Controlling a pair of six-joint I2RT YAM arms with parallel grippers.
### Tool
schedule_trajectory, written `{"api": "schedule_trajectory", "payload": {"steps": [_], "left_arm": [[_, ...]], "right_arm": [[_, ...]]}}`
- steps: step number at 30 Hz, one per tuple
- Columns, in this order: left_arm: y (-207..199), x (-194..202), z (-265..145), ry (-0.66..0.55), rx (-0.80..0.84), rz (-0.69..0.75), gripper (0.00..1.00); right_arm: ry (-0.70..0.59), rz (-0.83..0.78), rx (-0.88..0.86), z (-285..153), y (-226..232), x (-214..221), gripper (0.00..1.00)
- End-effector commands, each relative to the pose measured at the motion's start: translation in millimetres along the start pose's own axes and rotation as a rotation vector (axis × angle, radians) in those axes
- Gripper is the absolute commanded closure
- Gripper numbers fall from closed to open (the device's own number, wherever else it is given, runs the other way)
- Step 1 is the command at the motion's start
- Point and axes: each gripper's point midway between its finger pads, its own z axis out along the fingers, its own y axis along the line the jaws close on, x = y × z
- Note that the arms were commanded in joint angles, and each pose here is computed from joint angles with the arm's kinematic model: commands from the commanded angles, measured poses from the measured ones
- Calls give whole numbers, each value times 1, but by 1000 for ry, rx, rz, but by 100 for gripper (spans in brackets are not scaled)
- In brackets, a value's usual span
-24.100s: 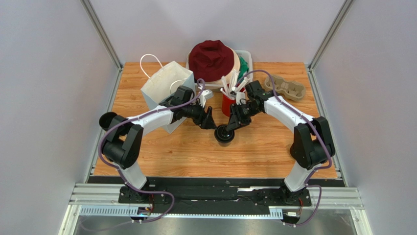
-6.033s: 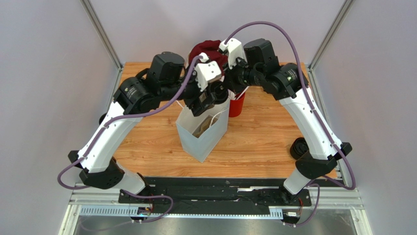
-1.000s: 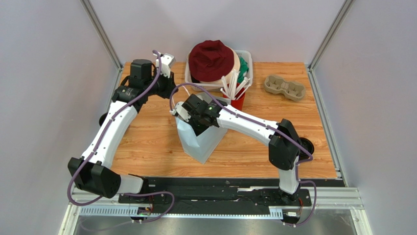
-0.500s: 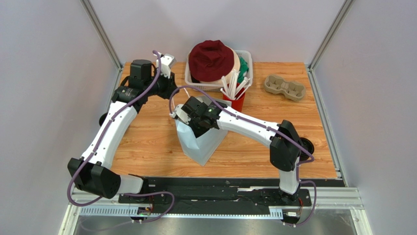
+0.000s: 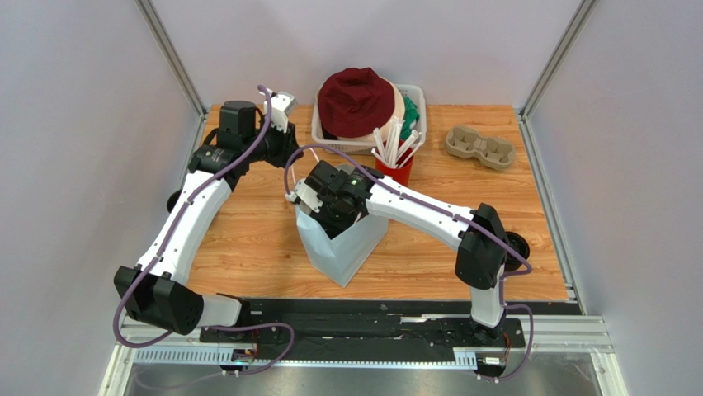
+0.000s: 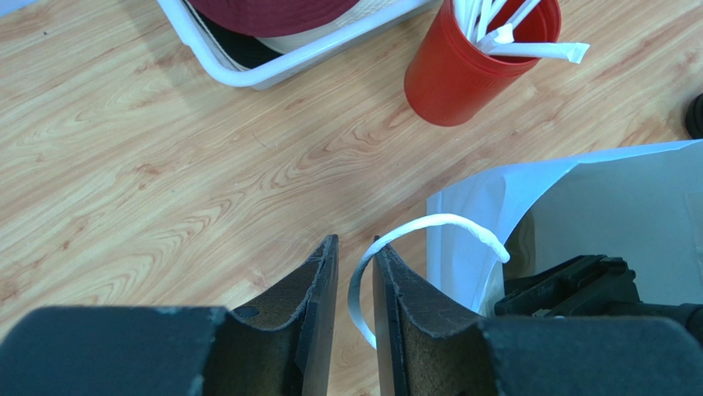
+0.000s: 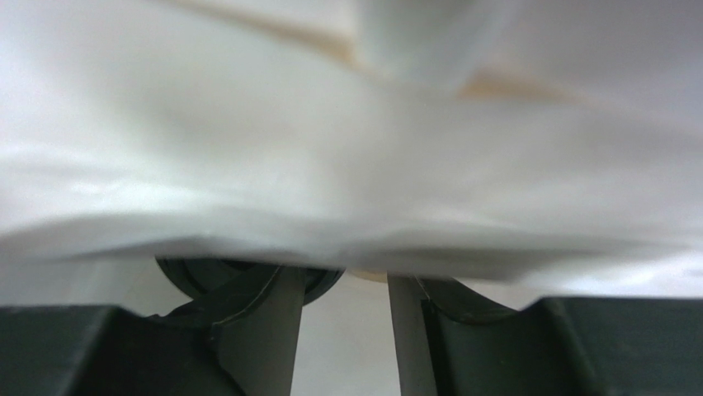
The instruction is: Pack the takeout coffee
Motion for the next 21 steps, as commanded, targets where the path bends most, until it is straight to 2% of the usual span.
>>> {"api": "schedule_trajectory", "payload": {"steps": [1,4,5,6,9,10,16,17,21], "left_arm": [[-4,-19,-14,-70,4,18,69],[-5,-19,-14,-70,8,18,69],[-5,-19,-14,-70,8,18,69],[-5,-19,-14,-70,7,20,69],[-6,-19,-13,-69,12,18,67],[-6,-19,-13,-69,12,16,67],[-7,-21,-14,-70,20,12,61],[-8,-21,-14,-70,26,14,59],[-10,-24,-15,-73,34,15,55]], "right_arm": [[-23,-19,-9,-27,2,-5,52],[-49,-9,7,-34,-6,-12,49],[-57,-6,10,-36,-7,-13,46],[-70,-2,15,-39,-9,-17,39],[-98,9,26,-49,-15,-22,37],[-106,12,30,-52,-17,-24,29],[-162,21,48,-73,-24,-34,27],[-169,24,52,-77,-25,-35,14],[-198,28,97,-92,-35,-40,13]]}}
